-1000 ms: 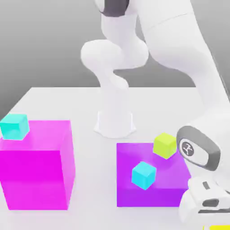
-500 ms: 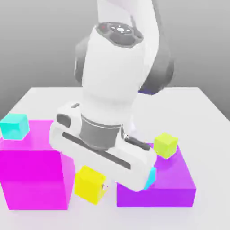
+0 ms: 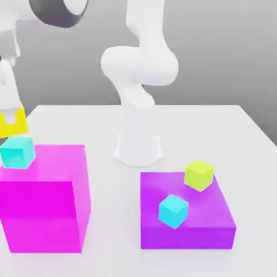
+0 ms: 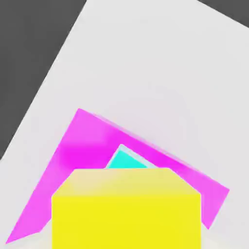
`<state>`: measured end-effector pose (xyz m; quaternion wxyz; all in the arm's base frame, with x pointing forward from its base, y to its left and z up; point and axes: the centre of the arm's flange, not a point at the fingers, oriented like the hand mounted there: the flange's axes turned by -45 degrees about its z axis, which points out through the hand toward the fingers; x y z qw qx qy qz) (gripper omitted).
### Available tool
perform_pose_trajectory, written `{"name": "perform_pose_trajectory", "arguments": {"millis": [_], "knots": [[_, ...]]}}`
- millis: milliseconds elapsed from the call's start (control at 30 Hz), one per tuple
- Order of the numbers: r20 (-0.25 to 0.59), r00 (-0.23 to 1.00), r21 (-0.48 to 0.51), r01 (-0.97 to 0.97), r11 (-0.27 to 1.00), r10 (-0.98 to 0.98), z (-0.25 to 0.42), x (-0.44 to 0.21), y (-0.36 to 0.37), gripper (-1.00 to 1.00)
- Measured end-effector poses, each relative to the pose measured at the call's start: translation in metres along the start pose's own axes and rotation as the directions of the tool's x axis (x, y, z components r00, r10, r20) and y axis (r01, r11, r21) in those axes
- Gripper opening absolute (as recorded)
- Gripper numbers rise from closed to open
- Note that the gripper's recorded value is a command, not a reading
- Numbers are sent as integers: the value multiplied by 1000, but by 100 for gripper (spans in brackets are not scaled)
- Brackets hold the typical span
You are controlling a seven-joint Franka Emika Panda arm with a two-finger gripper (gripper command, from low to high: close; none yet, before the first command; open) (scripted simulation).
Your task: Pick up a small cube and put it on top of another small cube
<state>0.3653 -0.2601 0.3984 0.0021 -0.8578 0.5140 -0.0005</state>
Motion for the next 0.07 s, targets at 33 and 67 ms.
{"name": "perform_pose_trajectory", "arguments": {"millis": [33,67], "knots": [[0,1000,0,0,1000,0,0,0,0,100],[0,1000,0,0,1000,0,0,0,0,100]]}}
